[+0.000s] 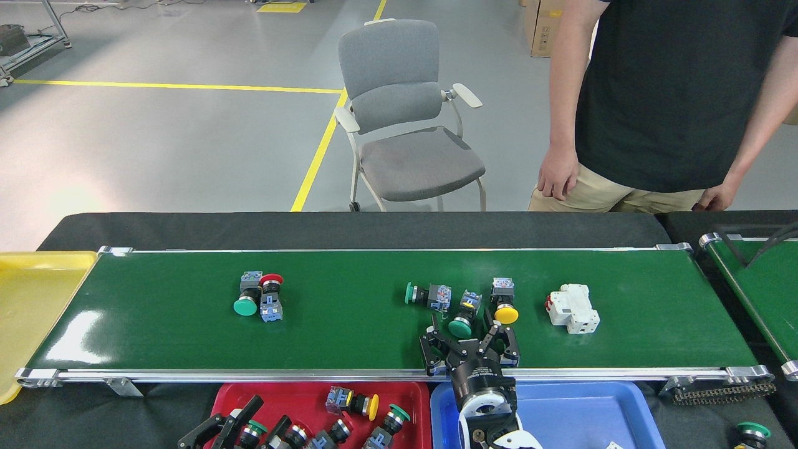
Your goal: Pick switch part from conveyor to tray
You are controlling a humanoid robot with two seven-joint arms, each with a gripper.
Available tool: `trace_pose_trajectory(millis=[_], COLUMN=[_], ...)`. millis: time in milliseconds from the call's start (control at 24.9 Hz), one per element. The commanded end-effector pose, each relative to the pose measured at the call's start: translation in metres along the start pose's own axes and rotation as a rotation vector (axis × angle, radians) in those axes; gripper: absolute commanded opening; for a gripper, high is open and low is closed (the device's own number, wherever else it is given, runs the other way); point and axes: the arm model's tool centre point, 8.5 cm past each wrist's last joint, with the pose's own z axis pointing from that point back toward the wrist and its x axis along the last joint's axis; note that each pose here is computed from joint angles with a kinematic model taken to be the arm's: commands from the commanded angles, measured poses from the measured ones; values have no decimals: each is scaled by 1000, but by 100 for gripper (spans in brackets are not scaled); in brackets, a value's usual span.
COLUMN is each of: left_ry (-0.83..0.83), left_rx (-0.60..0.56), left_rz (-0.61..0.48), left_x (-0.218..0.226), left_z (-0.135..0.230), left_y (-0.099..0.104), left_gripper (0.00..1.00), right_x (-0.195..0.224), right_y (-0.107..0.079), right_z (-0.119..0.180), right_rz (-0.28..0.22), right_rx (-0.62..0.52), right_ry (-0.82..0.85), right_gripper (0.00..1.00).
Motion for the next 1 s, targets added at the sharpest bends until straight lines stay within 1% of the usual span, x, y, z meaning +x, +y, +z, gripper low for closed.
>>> trace_pose_trajectory(millis=[0,80,160,201,241,281,361,441,481,522,562,602,642,682,722,802,842,923,963], left_ry=[21,167,350,394,416,419,413,405,405,398,375,341,317,308,313,316,316,325,328], left_rx=[25,28,26,15,-5,-29,-47,-48,-46,-60,-81,-95,-110,-130,-140,-150,-155,-195,-213], left_rz=[-12,-50,-94,-87,-82,-96,-123,-138,-142,-138,-131,-129,-123,-113,-99,-79,-73,-59,-57], left_x=[-6,-36,-77,-90,-101,-111,-122,-127,-134,-140,-148,-155,-160,-169,-176,-187,-192,-202,-206], left_z=[-2,9,20,24,30,37,41,37,32,26,16,2,-8,-19,-28,-42,-48,-49,-49], left_y=[7,12,15,9,3,1,3,7,9,9,9,12,14,16,17,18,19,15,14], left_gripper=[100,100,100,100,100,100,100,100,100,100,100,100,100,100,100,100,100,100,100], right_x=[6,8,11,13,11,10,14,23,29,35,44,51,58,63,64,65,65,63,55], right_y=[-7,-11,-20,-27,-32,-39,-46,-45,-43,-36,-28,-24,-21,-17,-14,-17,-21,-32,-39], right_z=[-3,-2,0,4,12,23,46,72,85,98,108,112,115,118,119,116,114,106,99], right_rz=[5,1,-6,-12,-11,-10,-20,-27,-24,-23,-23,-22,-29,-38,-39,-42,-41,-39,-49], right_rx=[-12,-23,-52,-78,-101,-133,-173,-192,-194,-183,-167,-151,-141,-119,-98,-98,-109,-134,-152], right_ry=[-72,-81,-100,-122,-151,-192,-265,-374,-445,-511,-575,-605,-613,-607,-608,-606,-605,-589,-538], right_gripper=[2,2,2,2,2,2,2,3,6,7,16,37,66,100,100,100,100,100,100])
